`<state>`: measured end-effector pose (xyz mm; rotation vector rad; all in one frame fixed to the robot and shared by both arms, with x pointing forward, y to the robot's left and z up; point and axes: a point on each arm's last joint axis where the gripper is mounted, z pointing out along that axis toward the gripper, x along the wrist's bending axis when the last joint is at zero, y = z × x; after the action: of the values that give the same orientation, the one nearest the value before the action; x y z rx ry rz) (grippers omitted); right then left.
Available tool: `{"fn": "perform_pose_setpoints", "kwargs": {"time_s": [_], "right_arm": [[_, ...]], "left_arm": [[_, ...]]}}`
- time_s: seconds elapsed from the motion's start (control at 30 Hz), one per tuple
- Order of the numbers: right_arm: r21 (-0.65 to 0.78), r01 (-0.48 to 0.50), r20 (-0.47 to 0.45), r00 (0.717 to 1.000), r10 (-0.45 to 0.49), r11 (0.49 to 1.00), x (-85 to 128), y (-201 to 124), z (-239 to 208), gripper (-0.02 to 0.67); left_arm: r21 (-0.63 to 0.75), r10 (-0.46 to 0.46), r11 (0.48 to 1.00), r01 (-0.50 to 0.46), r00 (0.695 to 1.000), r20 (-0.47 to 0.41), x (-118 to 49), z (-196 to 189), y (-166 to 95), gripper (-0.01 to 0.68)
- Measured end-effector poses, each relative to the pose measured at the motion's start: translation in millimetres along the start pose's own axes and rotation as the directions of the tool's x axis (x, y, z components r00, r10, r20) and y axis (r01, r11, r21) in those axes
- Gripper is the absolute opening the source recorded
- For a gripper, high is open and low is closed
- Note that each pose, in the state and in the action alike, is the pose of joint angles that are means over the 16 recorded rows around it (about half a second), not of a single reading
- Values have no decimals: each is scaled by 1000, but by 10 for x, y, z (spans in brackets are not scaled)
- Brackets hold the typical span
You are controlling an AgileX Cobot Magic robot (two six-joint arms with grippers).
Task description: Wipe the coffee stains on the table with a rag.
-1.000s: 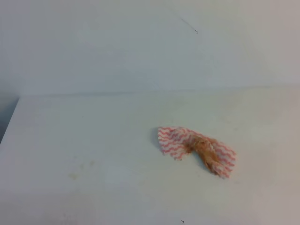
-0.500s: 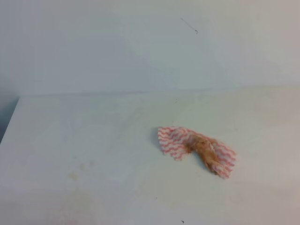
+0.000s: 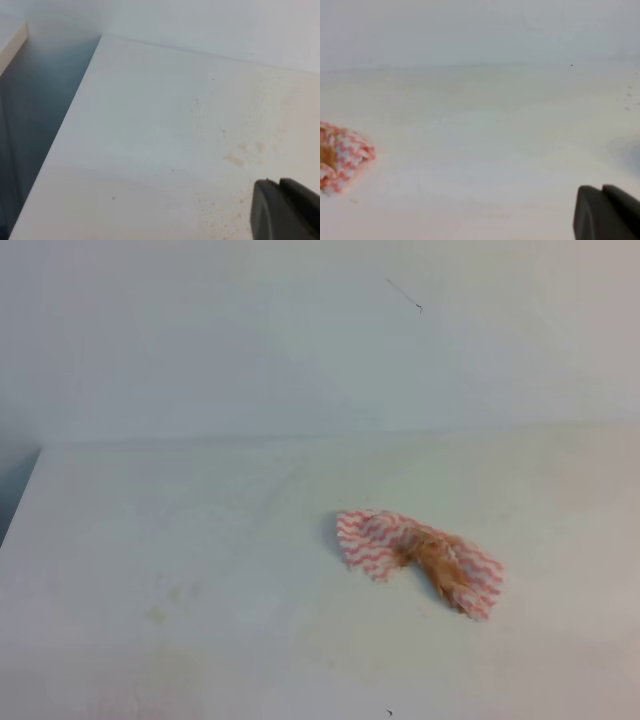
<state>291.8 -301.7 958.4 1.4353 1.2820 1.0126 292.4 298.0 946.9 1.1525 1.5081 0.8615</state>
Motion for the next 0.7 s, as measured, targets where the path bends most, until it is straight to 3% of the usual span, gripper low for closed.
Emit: {"fn": "perform_pose_setpoints", "kwargs": {"time_s": [0.43, 0.7], "right_arm": [[-4, -34, 104, 994, 34, 999, -94, -4, -5, 8], [-10, -31, 120, 992, 32, 999, -109, 0, -6, 8]], "left_arm": [[0, 0, 1000, 0, 1000, 0, 0, 0, 0, 1], [0, 0, 1000, 0, 1000, 0, 0, 0, 0, 1]]}}
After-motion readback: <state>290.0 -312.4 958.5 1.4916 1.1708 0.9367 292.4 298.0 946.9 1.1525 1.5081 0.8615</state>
